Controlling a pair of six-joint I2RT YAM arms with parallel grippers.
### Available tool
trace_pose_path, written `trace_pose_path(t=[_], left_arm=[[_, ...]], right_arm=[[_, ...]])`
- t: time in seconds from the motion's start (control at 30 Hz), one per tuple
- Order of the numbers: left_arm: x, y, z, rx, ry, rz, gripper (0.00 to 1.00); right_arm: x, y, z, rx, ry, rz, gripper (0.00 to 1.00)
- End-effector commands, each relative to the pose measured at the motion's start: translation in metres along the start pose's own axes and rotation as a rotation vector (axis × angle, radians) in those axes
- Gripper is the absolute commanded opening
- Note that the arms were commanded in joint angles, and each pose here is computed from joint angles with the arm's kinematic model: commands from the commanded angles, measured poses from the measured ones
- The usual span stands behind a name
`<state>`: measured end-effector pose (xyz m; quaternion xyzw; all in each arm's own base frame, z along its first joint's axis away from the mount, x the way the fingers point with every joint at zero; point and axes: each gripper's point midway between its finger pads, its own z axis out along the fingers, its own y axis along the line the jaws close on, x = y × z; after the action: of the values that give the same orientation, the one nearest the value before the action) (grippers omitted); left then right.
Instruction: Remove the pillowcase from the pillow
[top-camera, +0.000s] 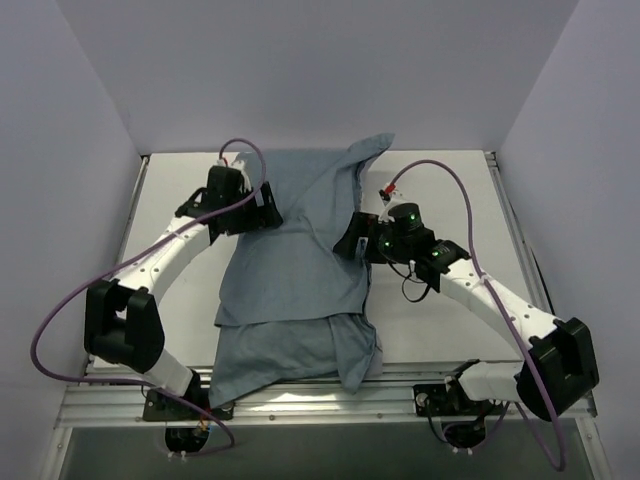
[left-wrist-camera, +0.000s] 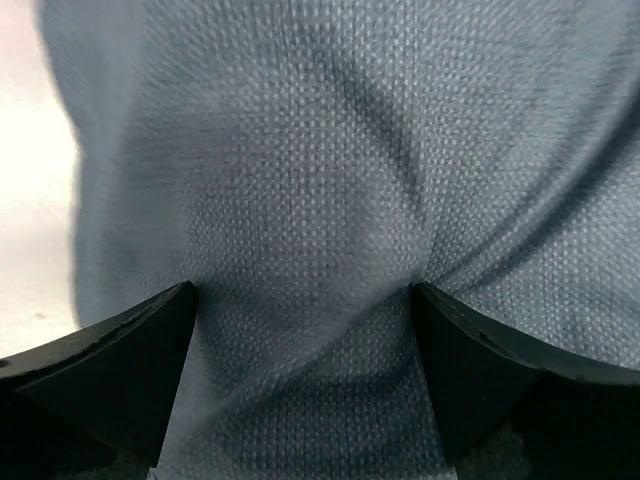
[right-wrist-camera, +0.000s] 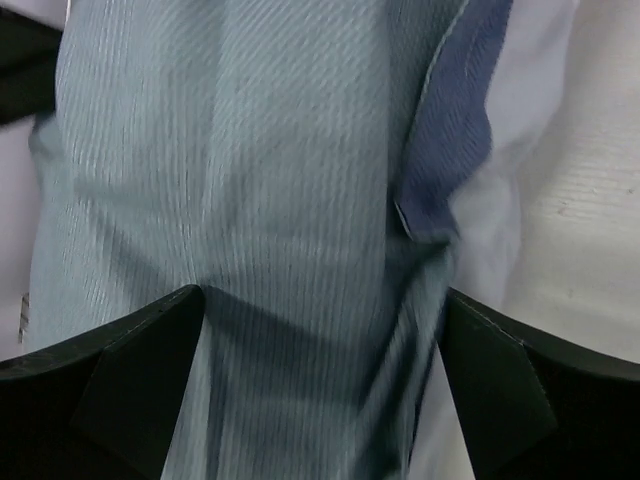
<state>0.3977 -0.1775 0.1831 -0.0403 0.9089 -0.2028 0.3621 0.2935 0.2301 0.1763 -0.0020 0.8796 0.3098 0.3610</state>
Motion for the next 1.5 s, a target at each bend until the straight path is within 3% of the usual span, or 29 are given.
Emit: trace_pose_path(t=[0.0, 0.07, 0.17, 0.2, 0.3, 0.43, 0.5, 0.57, 0.7, 0.87, 0.9, 1.03, 1.2, 1.37, 1.47], left_arm=[[0.016, -0.021, -0.007, 0.142, 0.008, -0.065, 0.96], [0.024, -0.018, -0.006, 0.152, 0.015, -0.075, 0.96], [0.024, -0.012, 0.004, 0.145, 0.003, -0.083, 0.96], [0.022, -0.012, 0.008, 0.145, -0.001, -0.076, 0.95], [0.004, -0.024, 0.027, 0.182, -0.022, -0.065, 0.95], [-0.031, -0.064, 0.059, 0.309, -0.055, -0.041, 0.95], [-0.062, -0.095, 0.056, 0.382, -0.117, -0.001, 0.95], [-0.071, -0.114, 0.061, 0.420, -0.137, 0.029, 0.95], [-0.088, -0.137, 0.039, 0.454, -0.193, 0.081, 0.96], [-0.089, -0.109, -0.029, 0.331, -0.293, 0.045, 0.96], [-0.095, -0.106, -0.061, 0.320, -0.346, 0.049, 0.96], [-0.058, -0.048, -0.105, 0.113, -0.347, 0.022, 0.96], [-0.007, -0.015, -0.153, 0.049, -0.293, 0.023, 0.96], [0.064, 0.014, -0.154, 0.006, -0.116, -0.049, 0.95], [0.092, 0.027, -0.152, -0.017, -0.074, -0.103, 0.95]], right_arm=[[-0.022, 0.018, 0.021, -0.070, -0.073, 0.017, 0.91], [-0.017, 0.015, 0.038, -0.062, -0.049, 0.008, 0.84], [-0.008, 0.021, 0.053, -0.079, -0.015, 0.011, 0.62], [-0.005, 0.024, 0.056, -0.085, -0.007, 0.010, 0.41], [0.008, 0.030, 0.058, -0.084, 0.003, 0.005, 0.14], [0.017, 0.023, 0.055, -0.050, -0.017, 0.030, 0.08], [0.021, 0.020, 0.052, -0.039, -0.034, 0.053, 0.06], [0.022, 0.019, 0.049, -0.033, -0.049, 0.056, 0.08], [0.018, 0.011, 0.043, 0.027, -0.068, 0.016, 0.20], [0.004, 0.006, 0.026, 0.094, -0.085, -0.091, 0.43], [-0.007, 0.012, 0.021, 0.095, -0.107, -0.110, 0.47], [-0.023, 0.023, -0.003, 0.140, -0.136, -0.227, 0.59], [-0.023, 0.070, -0.018, 0.063, -0.154, -0.385, 0.71], [-0.011, 0.109, -0.009, -0.003, -0.134, -0.522, 0.81], [0.007, 0.124, 0.010, -0.053, -0.094, -0.594, 0.84]])
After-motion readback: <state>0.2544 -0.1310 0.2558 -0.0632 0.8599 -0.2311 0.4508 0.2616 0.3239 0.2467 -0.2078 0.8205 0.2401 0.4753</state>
